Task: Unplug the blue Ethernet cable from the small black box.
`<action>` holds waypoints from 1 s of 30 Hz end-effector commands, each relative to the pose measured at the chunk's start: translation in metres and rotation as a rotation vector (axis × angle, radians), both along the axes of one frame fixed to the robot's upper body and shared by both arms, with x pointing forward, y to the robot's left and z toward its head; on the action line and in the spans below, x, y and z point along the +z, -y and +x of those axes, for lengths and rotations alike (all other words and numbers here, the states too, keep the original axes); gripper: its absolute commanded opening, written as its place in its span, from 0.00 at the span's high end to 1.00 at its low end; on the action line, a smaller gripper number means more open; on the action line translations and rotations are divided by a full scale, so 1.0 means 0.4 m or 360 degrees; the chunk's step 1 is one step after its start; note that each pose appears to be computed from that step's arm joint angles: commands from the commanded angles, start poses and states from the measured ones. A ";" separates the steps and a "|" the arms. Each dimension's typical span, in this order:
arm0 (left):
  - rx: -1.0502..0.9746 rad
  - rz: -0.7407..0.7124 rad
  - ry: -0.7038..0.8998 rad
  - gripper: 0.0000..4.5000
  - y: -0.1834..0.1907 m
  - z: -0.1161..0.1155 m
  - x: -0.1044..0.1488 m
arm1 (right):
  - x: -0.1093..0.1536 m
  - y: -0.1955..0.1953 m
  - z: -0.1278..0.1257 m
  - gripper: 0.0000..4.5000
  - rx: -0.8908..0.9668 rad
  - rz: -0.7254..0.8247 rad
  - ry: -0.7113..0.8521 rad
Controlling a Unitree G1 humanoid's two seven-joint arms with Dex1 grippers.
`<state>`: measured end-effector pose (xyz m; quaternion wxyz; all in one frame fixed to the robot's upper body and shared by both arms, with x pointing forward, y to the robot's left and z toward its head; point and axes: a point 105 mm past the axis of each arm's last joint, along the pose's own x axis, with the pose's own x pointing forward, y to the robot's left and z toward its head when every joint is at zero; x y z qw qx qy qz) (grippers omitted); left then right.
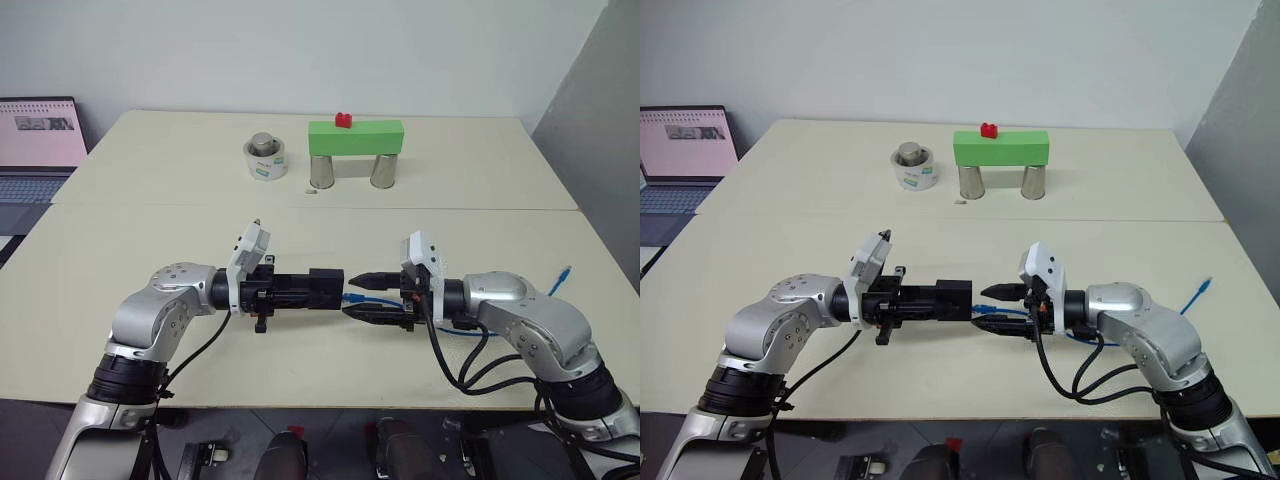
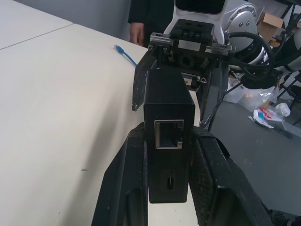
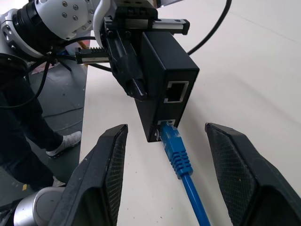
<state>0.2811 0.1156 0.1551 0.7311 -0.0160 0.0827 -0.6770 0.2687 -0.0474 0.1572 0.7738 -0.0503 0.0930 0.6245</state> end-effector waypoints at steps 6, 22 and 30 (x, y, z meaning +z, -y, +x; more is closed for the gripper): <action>-0.0032 0.0002 0.0098 0.83 0.006 -0.009 0.022 | 0.017 -0.014 -0.004 0.38 0.0076 0.0005 0.0011; -0.0072 0.0055 0.0144 0.83 0.008 -0.018 0.016 | 0.009 -0.013 -0.001 0.98 0.0127 -0.0045 0.0021; -0.0093 0.0062 0.0149 0.83 0.007 -0.023 0.015 | 0.008 -0.004 -0.004 0.98 0.0181 -0.0097 0.0014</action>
